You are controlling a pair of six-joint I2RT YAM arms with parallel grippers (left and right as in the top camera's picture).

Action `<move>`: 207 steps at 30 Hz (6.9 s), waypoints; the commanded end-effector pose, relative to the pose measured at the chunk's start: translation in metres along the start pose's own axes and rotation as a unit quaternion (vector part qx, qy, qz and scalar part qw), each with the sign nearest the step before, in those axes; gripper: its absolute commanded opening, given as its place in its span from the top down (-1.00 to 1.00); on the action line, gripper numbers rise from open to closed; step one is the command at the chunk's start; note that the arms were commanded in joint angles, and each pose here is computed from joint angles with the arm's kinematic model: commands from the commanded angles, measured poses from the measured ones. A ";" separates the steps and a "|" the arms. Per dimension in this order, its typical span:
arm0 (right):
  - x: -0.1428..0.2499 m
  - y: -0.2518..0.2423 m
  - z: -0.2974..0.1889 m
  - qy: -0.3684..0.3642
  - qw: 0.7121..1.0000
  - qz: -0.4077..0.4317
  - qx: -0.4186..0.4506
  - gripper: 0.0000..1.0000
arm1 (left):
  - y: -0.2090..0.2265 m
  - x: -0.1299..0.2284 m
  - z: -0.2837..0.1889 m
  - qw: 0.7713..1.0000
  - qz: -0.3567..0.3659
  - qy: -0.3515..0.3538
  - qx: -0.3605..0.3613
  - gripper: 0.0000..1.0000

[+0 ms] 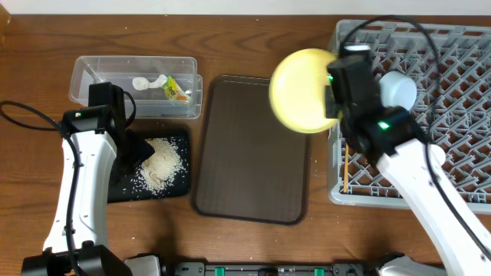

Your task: Sort waste into correct bins and load items into the dishwasher rack

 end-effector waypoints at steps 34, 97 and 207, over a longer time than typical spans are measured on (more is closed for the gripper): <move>0.023 -0.057 0.045 0.046 0.985 -0.011 0.166 -0.07 | 0.000 0.000 -0.002 1.000 -0.007 0.000 0.003 -0.40; 0.143 -0.110 -0.097 0.105 0.973 0.170 -0.118 -0.99 | 0.002 0.119 -0.142 0.861 0.268 -0.372 0.221 -0.91; 0.153 -0.084 -0.032 -0.272 0.933 0.025 -0.235 -0.98 | 0.004 0.121 -0.144 0.858 0.267 -0.378 0.222 -0.93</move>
Point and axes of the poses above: each gripper's point midway between its finger pads, its own z axis out along the fingers, its own y axis along the line the jaws close on, x = y × z, the point moved 2 cm from there along -z, back along the fingers, and after that the axes turned 15 degrees about z, right-handed, at the moved point
